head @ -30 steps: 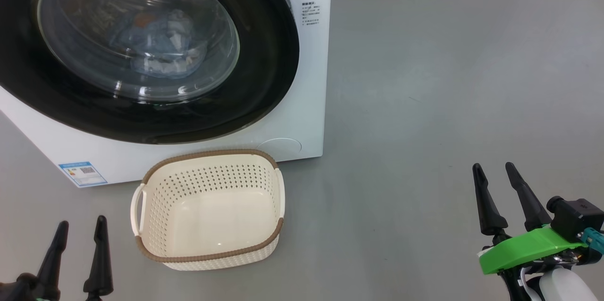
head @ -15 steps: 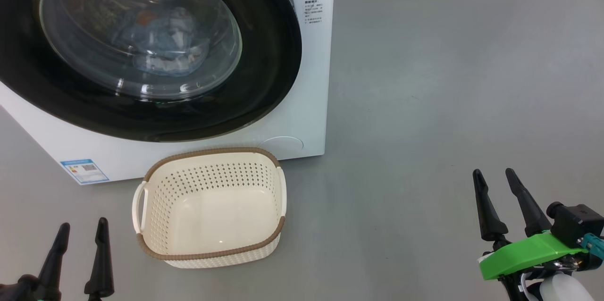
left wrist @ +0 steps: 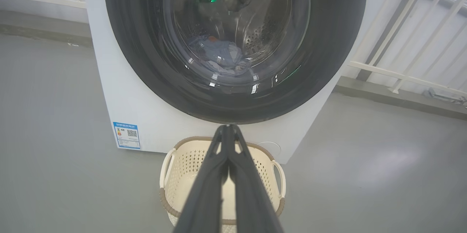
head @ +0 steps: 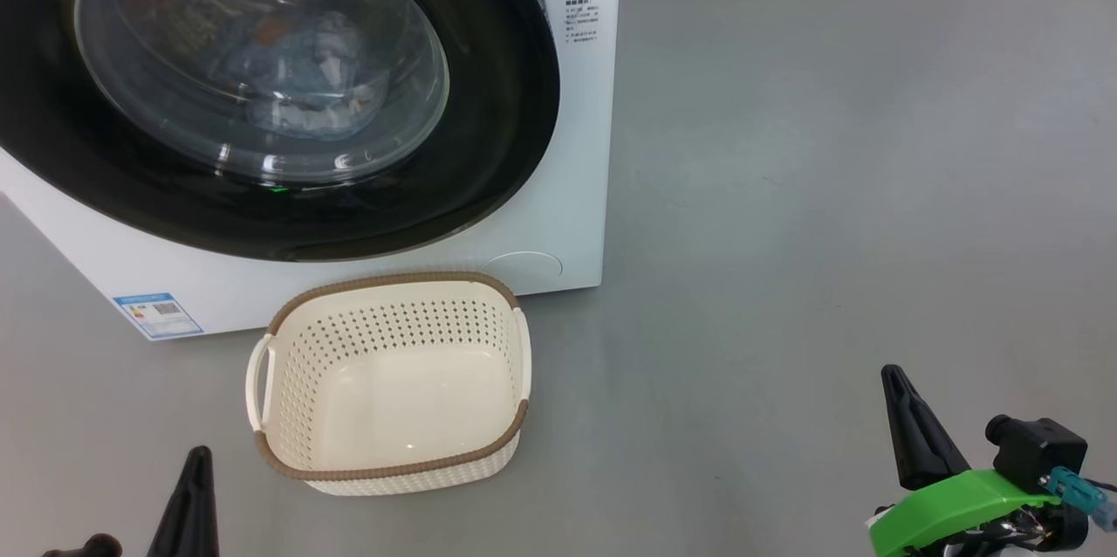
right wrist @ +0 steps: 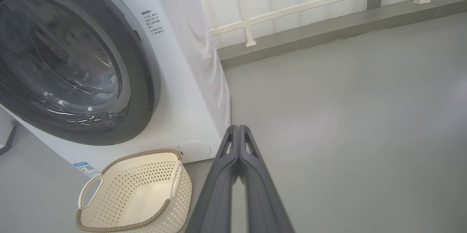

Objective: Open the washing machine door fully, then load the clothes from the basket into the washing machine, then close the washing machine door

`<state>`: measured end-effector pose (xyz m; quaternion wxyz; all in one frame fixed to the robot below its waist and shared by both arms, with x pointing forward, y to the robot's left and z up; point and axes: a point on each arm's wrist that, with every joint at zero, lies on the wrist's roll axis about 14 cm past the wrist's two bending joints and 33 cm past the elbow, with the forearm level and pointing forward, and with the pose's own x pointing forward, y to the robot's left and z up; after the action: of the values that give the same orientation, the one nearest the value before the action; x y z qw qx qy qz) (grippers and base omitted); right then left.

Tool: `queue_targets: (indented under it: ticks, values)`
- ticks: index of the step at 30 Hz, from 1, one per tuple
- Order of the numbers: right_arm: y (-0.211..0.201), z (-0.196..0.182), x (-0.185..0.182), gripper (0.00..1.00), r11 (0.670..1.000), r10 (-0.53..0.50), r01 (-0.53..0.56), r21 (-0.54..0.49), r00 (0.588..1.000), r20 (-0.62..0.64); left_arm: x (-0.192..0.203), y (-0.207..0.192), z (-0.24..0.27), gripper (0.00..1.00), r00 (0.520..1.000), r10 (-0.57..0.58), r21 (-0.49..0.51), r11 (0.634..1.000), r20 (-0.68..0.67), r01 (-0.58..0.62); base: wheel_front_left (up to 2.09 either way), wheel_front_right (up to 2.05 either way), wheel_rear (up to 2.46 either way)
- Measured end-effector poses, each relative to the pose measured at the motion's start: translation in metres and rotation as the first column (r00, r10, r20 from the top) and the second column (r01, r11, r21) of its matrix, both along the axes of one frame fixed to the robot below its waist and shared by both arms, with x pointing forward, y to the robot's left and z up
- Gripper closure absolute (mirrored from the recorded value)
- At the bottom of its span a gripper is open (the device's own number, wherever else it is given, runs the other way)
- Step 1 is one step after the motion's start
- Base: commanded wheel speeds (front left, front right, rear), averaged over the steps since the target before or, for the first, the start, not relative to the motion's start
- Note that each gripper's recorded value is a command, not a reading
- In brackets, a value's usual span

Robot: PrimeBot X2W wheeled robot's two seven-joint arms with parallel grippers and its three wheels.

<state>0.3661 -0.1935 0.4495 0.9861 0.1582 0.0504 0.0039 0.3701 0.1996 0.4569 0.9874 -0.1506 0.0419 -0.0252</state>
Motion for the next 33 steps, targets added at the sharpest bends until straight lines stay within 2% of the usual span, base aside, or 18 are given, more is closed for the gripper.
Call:
queue_targets:
  ticks: [18,33]
  values:
    - [-0.0045,-0.0002,0.0006,1.0,0.985,-0.049,0.053,0.164,0.998,-0.028,-0.0035,0.0043,-0.0044,1.0,0.997,0.054,-0.171,0.983,-0.05,-0.062,0.0,0.0,0.0]
    - [-0.0082,0.0023,0.0022,1.0,0.943,-0.089,0.099,0.317,0.995,-0.046,-0.0043,0.0061,-0.0051,1.0,0.993,0.09,-0.308,0.945,-0.082,-0.111,0.0,0.0,0.0]
